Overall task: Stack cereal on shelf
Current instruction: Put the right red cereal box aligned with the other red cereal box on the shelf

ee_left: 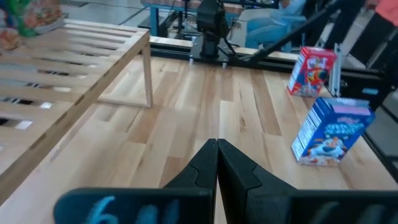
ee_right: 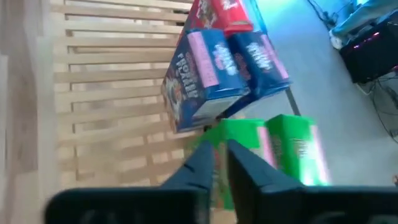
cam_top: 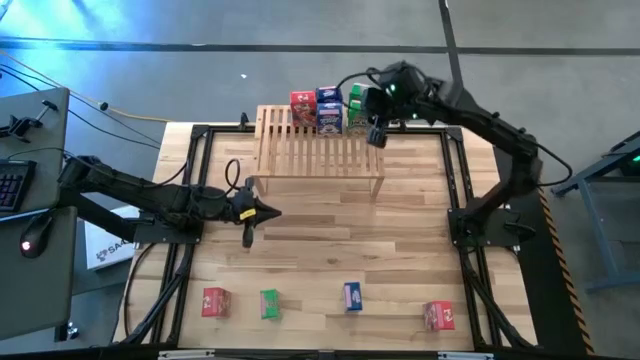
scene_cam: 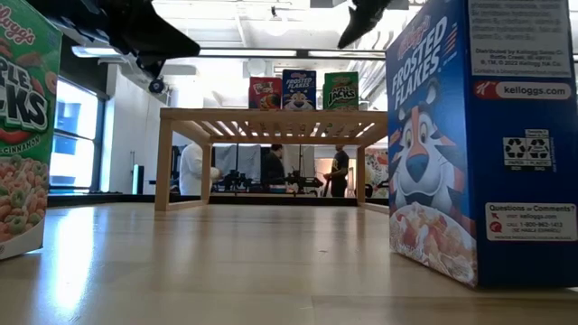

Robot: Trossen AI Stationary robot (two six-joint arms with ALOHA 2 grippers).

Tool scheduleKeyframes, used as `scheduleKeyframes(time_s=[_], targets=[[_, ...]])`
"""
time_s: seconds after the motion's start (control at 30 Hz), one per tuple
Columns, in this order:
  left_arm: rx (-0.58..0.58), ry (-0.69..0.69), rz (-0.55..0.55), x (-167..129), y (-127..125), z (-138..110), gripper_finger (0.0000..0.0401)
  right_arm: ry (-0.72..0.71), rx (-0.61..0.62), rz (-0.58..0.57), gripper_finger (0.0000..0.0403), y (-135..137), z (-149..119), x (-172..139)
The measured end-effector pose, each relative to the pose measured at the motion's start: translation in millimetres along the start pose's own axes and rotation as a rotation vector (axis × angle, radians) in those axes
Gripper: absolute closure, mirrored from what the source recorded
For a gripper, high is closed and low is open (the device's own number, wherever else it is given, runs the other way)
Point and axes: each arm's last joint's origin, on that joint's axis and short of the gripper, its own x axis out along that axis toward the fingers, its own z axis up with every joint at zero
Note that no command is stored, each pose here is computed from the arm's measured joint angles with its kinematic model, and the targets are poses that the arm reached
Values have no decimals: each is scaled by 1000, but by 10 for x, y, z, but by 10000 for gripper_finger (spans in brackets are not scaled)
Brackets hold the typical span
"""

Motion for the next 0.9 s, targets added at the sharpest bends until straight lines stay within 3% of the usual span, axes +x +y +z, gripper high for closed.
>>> scheduleKeyframes(time_s=[0.4, 0.63, 0.9], targets=[[82, -5, 15, 12, -3, 1, 401, -497, 184, 32, 398, 927, -860, 199], [17, -157, -8, 117, 4, -223, 401, -452, 338, 89, 402, 1431, -1251, 127], [102, -262, -93, 181, 24, -233, 401, -285, 409, 117, 400, 1904, -1362, -150]])
